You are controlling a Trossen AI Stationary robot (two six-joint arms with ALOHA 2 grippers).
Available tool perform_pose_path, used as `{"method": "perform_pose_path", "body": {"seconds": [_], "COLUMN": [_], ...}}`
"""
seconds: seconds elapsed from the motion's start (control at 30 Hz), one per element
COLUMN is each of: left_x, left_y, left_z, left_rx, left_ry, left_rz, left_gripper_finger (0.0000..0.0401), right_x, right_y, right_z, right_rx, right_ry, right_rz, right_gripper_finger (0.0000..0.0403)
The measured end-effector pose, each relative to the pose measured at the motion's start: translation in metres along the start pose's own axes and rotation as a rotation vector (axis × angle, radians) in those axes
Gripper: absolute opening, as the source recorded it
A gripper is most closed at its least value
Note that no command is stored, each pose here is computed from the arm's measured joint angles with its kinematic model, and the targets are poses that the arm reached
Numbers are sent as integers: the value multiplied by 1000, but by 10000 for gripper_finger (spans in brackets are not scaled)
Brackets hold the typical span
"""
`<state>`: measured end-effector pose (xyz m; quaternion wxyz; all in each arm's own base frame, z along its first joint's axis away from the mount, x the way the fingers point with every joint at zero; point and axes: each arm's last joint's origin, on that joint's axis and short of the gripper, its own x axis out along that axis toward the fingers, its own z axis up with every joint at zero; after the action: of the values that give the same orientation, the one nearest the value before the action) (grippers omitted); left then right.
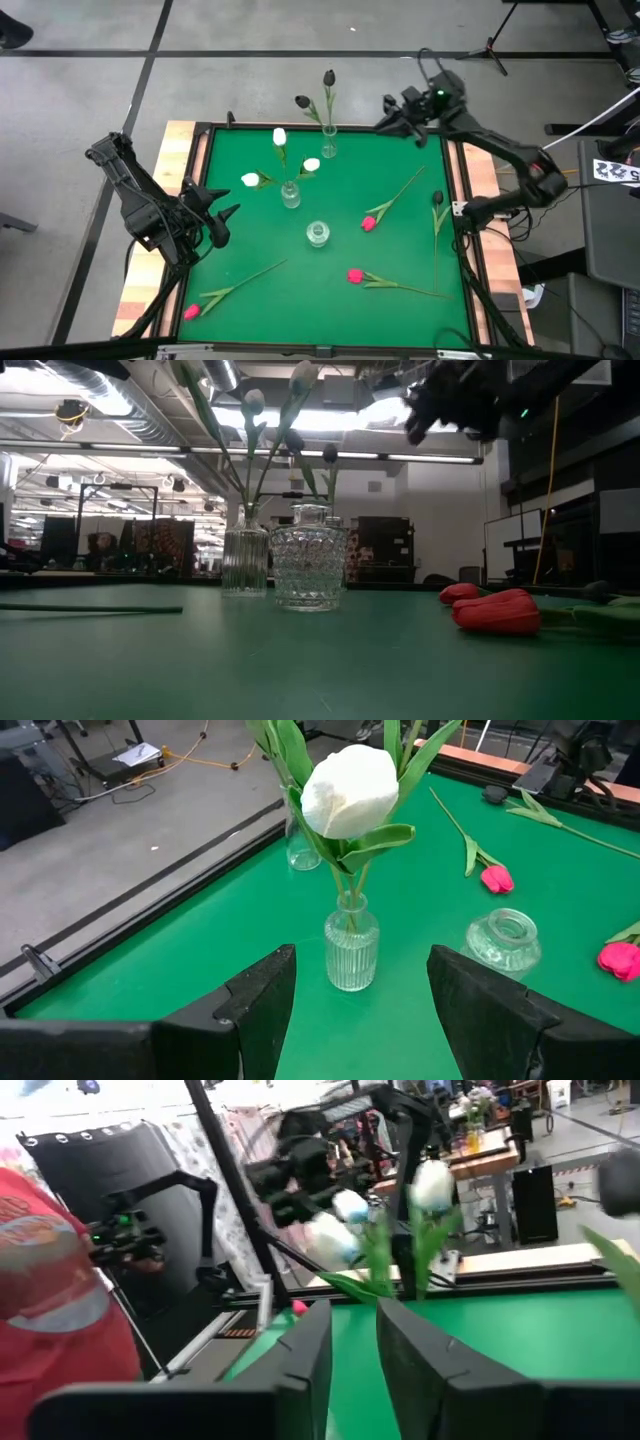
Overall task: Sort flowers into vase by color
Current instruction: Put the black flower into the top transparent vase
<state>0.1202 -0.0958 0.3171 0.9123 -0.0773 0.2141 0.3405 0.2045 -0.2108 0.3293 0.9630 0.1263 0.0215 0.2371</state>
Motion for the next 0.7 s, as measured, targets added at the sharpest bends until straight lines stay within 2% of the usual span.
{"method": "perform_pose_path", "body": {"seconds": [0.17,0.37,0.47,0.6,0.7], "left_x": [0,0,0,0,0], "left_y": [0,0,0,0,0], "left_z": [0,0,0,0,0], "left_rx": [2,43,58,61,51], "left_ry": [4,8,8,8,8], "left_rz": [0,0,0,0,0], "left_gripper_finger": [224,224,224,224,224], "right_x": [-4,-1,-3,-10,-10], "right_y": [61,132,159,188,202], "right_z": [12,-14,-27,-38,-50], "right_rx": [15,138,259,435,544], "right_ry": [25,242,334,357,433], "right_rz": [-111,-402,-579,-825,-915], "right_gripper_finger": [70,62,57,47,38]}}
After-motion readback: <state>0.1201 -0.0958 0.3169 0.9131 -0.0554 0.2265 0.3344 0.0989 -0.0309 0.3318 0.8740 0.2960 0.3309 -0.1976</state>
